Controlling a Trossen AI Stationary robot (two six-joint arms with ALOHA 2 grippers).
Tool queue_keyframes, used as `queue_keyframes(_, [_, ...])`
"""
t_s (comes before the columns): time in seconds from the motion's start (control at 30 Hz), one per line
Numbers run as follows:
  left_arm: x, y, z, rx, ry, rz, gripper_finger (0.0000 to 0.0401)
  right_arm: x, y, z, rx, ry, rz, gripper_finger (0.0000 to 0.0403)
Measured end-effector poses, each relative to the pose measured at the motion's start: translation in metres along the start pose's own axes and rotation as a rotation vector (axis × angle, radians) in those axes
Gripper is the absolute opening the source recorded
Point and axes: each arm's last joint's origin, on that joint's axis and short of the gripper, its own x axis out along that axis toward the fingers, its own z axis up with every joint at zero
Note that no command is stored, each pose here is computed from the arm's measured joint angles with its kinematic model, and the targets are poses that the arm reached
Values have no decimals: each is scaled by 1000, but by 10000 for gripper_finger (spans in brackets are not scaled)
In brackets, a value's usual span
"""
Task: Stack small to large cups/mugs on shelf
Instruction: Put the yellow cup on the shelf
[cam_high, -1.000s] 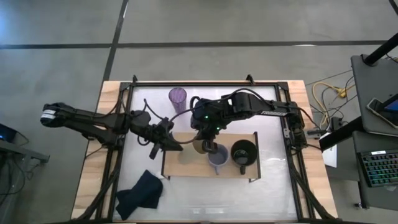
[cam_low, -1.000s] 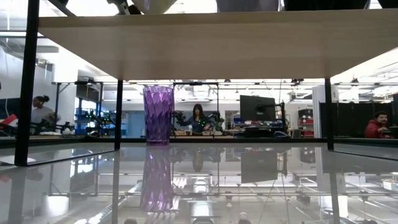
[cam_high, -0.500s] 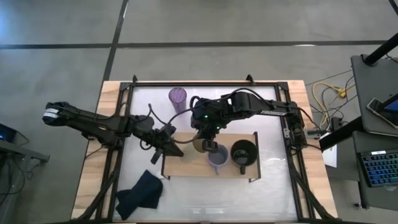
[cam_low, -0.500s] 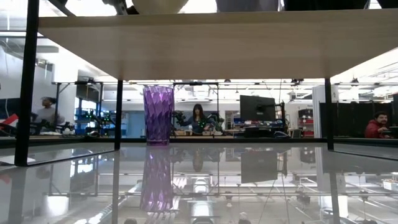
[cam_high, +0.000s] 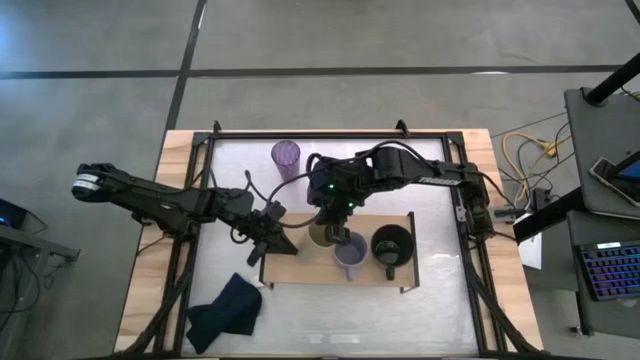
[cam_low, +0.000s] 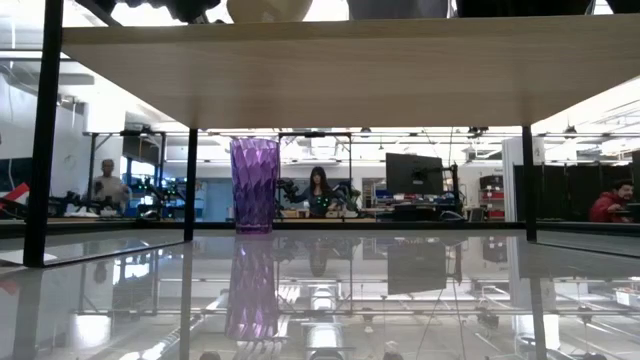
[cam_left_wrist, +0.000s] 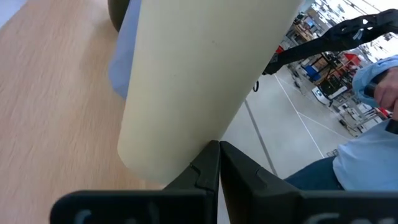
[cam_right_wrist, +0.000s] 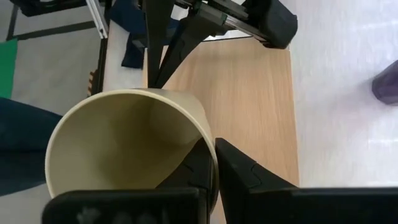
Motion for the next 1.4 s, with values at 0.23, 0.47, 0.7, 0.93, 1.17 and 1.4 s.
queue_keyframes(0.23, [-1,0,0,-1,-3,8,0,3,0,-1,16,12,6,9])
queue_keyframes(0.47, [0,0,0,-1,-13,24,0,15,-2,-5,39,39,-2,15])
queue_keyframes(0.7, [0,0,0,-25,-13,23,0,17,-3,-3,44,19,-20,57])
queue_keyframes(0.93, [0,0,0,-26,-10,18,0,17,-2,-3,42,19,-15,82])
queue_keyframes(1.17, [0,0,0,-26,-8,17,0,19,0,-1,40,-1,44,83])
queue_keyframes(1.4, [0,1,-1,-28,-6,23,0,19,0,0,25,-6,36,89])
